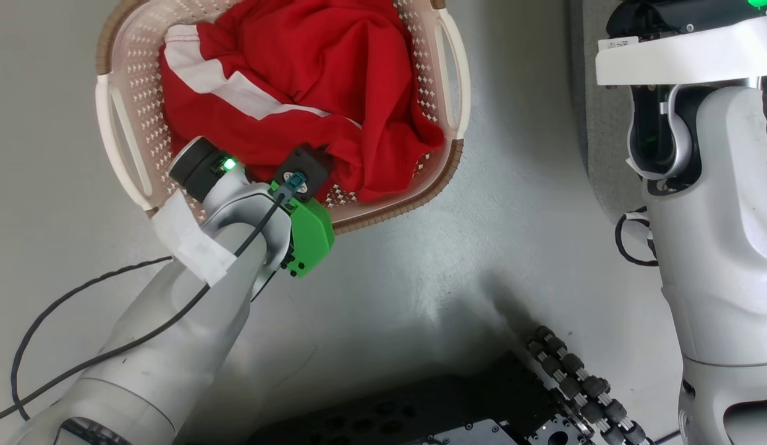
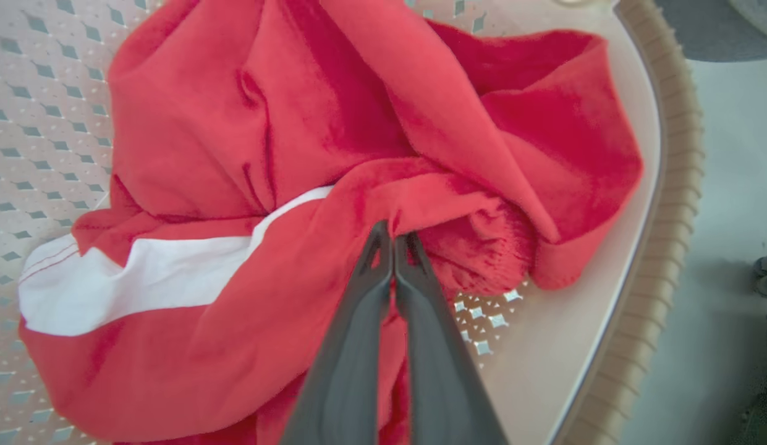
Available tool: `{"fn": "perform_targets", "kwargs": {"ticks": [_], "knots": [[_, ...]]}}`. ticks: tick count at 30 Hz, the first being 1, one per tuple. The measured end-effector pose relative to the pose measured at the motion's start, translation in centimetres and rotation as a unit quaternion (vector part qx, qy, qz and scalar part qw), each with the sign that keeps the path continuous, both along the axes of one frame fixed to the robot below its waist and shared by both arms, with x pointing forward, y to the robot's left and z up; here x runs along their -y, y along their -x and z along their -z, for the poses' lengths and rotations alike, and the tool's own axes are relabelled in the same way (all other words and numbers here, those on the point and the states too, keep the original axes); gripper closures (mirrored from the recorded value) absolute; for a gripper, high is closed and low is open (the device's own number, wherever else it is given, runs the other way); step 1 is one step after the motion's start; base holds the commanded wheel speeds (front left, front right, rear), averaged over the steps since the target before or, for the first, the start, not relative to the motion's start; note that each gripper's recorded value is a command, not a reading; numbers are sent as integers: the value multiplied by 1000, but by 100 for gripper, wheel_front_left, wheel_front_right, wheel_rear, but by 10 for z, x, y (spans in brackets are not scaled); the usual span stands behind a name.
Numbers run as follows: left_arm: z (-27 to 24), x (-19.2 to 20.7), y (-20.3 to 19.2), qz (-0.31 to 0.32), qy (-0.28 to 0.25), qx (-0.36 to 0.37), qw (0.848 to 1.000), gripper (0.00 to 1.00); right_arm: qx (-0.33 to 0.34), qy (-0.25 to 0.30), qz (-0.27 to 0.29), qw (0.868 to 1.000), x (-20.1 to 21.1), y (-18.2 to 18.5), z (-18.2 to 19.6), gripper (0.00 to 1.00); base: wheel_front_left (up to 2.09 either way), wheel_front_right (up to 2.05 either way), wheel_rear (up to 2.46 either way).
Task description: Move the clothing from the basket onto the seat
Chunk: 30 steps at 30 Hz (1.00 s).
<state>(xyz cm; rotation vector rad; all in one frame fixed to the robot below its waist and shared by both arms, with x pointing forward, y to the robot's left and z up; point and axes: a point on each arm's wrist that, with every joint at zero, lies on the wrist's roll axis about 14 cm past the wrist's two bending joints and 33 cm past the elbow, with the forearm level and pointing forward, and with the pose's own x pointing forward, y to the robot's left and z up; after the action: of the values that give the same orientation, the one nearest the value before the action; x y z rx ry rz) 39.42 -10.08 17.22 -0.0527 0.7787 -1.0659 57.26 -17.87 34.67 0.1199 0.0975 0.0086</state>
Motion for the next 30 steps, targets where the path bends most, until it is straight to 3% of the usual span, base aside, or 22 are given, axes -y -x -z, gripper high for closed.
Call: {"fn": "perform_targets", "kwargs": {"ticks": [9,21,30], "knots": [[-35,-7,-35,-67,43,35,996,100,1,9,4,1000,2,4,-11,0,0,0,0],[-93,-30,-60,-137,60,74,986,100,-9,3,17,1000,7,31,-30,0,0,0,0],[-156,-46,-84,-199,97,121,968,100,-1,-2,20,1000,7,51,-56,0,0,0,0]]}}
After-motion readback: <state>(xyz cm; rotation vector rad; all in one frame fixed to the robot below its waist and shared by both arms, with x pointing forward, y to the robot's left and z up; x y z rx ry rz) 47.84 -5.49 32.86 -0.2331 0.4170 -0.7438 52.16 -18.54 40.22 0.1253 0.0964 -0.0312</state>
